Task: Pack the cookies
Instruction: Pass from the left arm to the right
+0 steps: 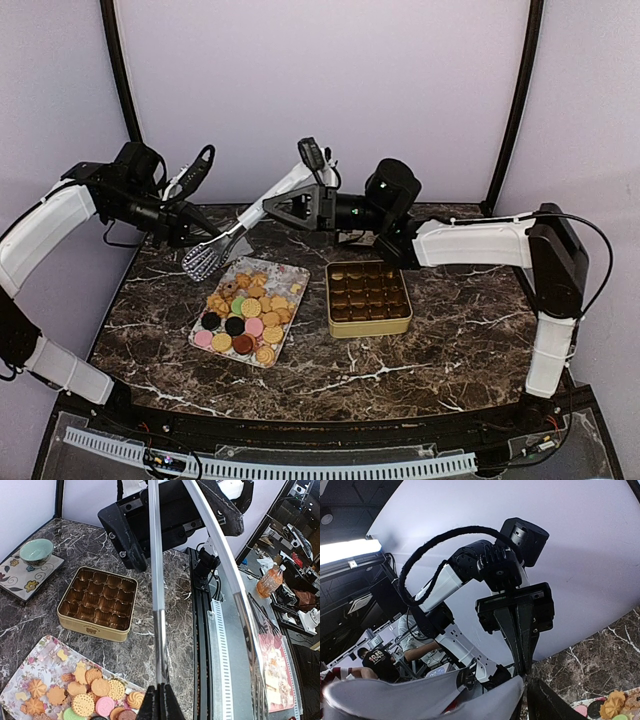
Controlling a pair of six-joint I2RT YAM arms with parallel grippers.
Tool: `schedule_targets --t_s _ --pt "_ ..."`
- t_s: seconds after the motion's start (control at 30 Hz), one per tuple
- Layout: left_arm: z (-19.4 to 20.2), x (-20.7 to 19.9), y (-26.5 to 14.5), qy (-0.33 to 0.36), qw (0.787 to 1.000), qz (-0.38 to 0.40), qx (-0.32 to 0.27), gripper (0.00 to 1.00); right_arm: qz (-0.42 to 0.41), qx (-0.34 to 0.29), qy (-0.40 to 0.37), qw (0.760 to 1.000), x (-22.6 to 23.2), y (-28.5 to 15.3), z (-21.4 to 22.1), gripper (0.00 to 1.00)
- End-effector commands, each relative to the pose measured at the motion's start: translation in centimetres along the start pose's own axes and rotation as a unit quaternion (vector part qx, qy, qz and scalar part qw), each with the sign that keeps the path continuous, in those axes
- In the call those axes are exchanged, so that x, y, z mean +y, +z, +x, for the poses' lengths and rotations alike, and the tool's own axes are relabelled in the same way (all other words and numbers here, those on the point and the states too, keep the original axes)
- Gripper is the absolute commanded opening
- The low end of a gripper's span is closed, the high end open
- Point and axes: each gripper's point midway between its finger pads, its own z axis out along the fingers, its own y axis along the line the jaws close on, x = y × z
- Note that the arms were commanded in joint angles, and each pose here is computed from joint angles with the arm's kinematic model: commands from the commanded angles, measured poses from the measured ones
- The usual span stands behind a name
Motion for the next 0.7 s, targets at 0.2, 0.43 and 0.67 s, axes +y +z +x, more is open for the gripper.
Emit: schedule_targets --t_s 0.2,0.43,0.67 --pt "-1.0 -1.2 -0.2 0.023 0.999 0.012 -0.020 0.00 -0.018 -0.042 -0.009 0.999 0.3 0.9 -2.3 0.62" --pt "-1.4 -0.8 -0.1 0.026 0.999 0.005 -0.031 0.00 -0.025 -0.042 0.001 0.999 0.0 1.8 -1.9 0.60" --pt "-1.0 -0.5 0.1 0.026 0.999 0.000 -0.027 0.00 -0.035 -0.035 0.005 0.999 0.2 2.2 -1.4 0.51"
